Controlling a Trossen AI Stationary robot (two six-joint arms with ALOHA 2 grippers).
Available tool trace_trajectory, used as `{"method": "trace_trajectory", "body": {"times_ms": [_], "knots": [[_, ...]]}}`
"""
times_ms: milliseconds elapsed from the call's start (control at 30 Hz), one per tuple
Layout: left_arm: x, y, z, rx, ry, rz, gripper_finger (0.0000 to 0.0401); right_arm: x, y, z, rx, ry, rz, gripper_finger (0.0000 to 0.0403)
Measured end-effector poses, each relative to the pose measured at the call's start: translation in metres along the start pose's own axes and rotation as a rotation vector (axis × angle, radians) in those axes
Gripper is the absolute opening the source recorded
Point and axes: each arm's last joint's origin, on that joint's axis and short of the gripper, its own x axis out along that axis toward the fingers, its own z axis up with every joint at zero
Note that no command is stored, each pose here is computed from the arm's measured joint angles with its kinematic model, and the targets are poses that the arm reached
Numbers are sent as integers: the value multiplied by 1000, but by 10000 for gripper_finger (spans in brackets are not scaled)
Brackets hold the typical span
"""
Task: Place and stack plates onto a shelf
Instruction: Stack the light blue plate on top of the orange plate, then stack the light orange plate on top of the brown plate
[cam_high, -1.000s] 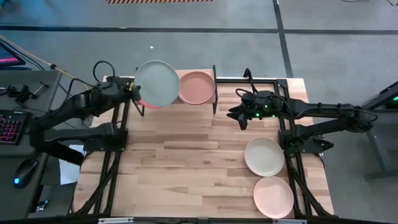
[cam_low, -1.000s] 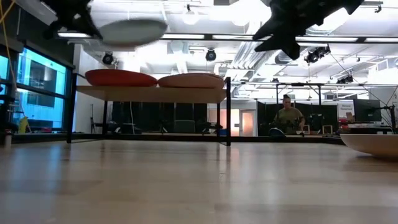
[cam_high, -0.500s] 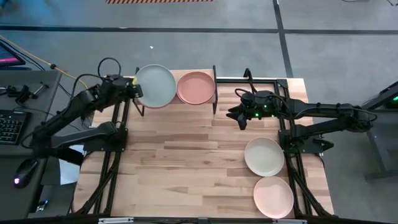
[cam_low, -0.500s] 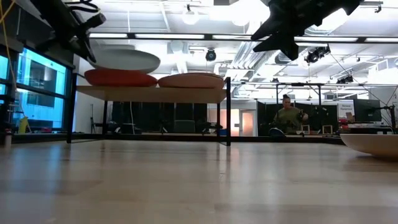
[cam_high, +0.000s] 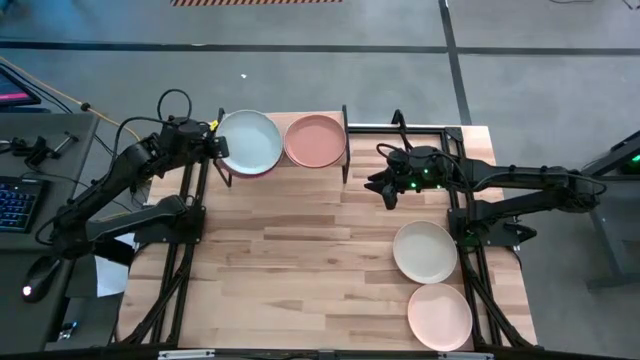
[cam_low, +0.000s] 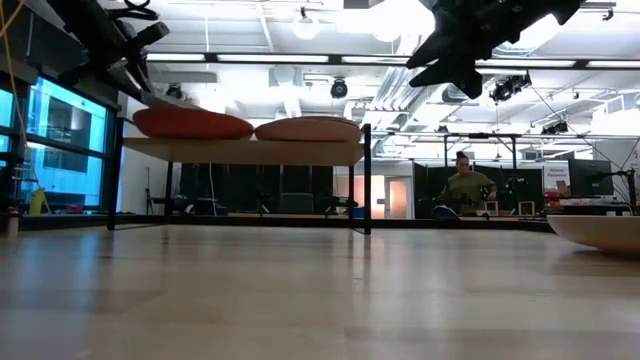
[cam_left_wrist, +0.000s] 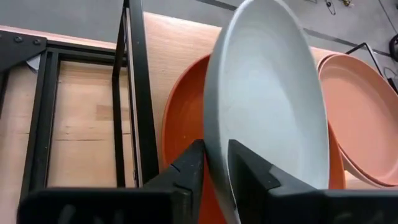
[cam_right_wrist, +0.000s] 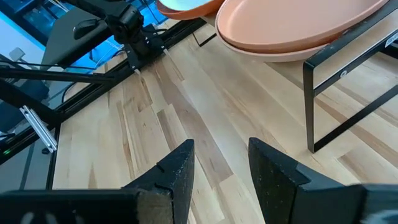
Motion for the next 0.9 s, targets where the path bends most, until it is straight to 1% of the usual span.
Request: {"method": "trace_trajectory", "body": {"times_ms": [333, 567, 700, 833, 900], "knots": [[0, 0, 0, 5, 2, -8, 118, 0, 0, 0, 0, 4, -2, 134], [-2, -2, -1, 25, 41, -56, 138, 0, 0, 0, 0, 4, -2, 134], [-13, -7, 9, 67, -7, -82, 141, 0, 0, 0, 0, 3, -2, 134], [-28, -12, 20, 118, -82, -88, 141, 0, 0, 0, 0, 4, -2, 134], [-33, -13, 23, 131, -99, -89, 141, 0, 0, 0, 0, 3, -2, 134]]}}
